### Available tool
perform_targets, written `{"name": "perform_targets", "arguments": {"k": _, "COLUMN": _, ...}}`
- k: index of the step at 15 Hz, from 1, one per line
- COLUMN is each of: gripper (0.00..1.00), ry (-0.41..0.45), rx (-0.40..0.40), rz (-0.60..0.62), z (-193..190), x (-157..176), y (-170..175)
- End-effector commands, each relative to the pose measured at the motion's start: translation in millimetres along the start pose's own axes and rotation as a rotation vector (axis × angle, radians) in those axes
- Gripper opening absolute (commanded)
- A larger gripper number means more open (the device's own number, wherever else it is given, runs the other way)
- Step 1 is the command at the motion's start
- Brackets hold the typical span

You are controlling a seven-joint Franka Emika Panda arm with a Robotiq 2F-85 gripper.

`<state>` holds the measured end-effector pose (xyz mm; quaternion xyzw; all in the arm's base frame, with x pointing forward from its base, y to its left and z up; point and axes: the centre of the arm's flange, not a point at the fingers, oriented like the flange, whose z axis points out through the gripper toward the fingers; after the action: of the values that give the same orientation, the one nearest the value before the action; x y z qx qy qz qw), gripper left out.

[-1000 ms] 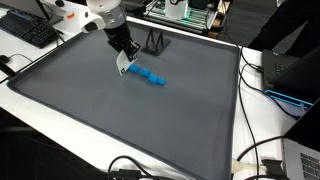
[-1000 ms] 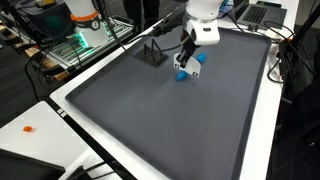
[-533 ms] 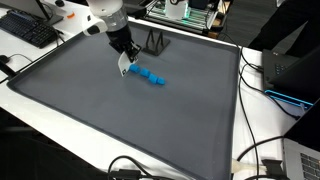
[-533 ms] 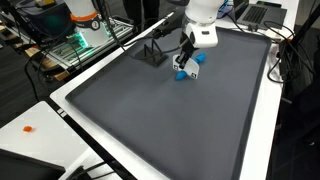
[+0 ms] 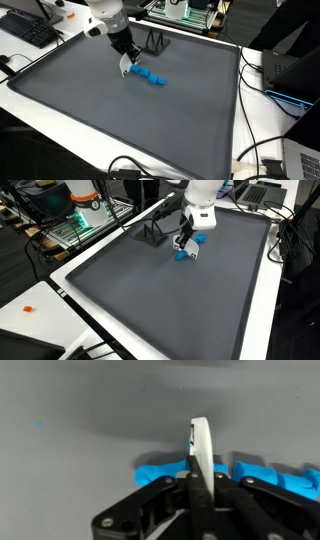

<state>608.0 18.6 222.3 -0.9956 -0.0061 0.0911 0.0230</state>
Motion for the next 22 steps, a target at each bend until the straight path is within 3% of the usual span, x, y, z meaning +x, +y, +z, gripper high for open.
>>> {"name": "perform_targets", "arguments": {"k": 1, "gripper": 0.01, "ry": -0.006, "rx": 0.051, "rz": 0.0, "z": 19, "x": -5, "y": -3}}
{"name": "perform_targets", "arguments": {"k": 6, "gripper": 0.01, "ry": 0.0, "rx": 0.035, "rz": 0.014, "z": 11, "x": -6, "y": 2}}
{"name": "perform_targets", "arguments": {"k": 15, "gripper": 0.01, "ry": 0.053, "rx": 0.02, "rz": 0.031, "z": -35, "x": -14, "y": 6}}
{"name": "perform_targets", "arguments": {"k": 22, "gripper": 0.01, "ry": 0.152, "rx": 0.095, "rz": 0.198, "z": -73, "x": -30, "y": -6}}
